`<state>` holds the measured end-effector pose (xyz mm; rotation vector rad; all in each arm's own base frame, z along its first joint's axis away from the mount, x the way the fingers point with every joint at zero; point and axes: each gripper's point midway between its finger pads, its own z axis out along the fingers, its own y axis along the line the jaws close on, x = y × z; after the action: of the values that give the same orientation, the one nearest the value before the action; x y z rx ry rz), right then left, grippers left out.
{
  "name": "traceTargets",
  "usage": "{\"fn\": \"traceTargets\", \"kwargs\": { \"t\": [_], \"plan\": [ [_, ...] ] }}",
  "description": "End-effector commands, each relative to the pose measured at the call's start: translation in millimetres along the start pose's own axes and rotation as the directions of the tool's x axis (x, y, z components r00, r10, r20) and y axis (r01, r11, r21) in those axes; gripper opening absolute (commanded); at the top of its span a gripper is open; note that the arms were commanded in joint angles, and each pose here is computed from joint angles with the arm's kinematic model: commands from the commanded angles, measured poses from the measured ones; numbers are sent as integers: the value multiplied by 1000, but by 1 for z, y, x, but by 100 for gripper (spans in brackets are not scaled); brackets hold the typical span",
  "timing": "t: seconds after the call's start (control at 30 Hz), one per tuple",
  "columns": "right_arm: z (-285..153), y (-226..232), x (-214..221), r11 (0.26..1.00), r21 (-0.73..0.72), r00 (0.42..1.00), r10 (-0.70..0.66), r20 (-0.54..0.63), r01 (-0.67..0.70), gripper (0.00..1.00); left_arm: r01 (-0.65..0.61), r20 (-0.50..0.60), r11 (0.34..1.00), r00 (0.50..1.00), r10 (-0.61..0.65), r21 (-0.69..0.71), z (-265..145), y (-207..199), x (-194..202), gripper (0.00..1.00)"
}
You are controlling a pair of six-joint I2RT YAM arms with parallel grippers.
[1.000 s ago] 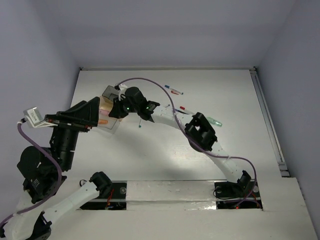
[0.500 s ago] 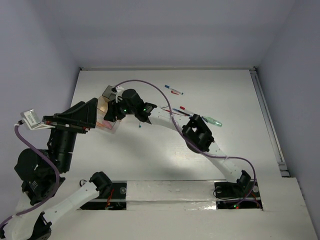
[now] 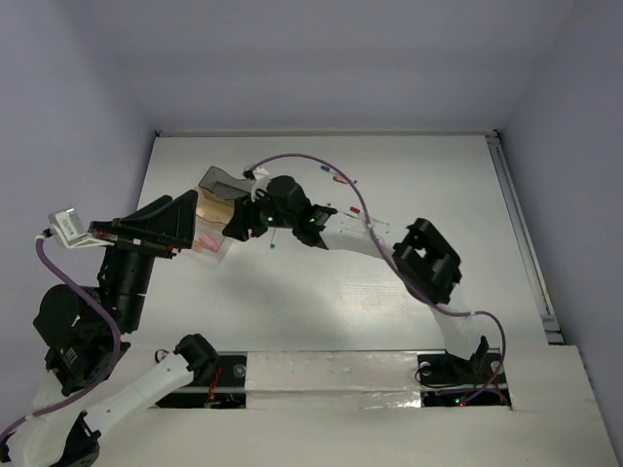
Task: Sort the stationery into containers
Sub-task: Place the pen in the storage box.
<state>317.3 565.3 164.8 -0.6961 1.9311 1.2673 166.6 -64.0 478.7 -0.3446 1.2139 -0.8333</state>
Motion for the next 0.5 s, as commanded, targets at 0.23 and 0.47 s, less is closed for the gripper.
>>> {"fn": "traceTargets", "kwargs": {
  "t": [0.23,0.47],
  "plan": [
    [-169,-60,-47,969,236,970,10,241,-69,55,6,-21,997,1000,-4,79,6,-19,3,99],
    [-283,-138,-16,796,574,966,50,254,-192,50,14,-41,993,999,-9,120,7,-29,7,99]
  ]
}}
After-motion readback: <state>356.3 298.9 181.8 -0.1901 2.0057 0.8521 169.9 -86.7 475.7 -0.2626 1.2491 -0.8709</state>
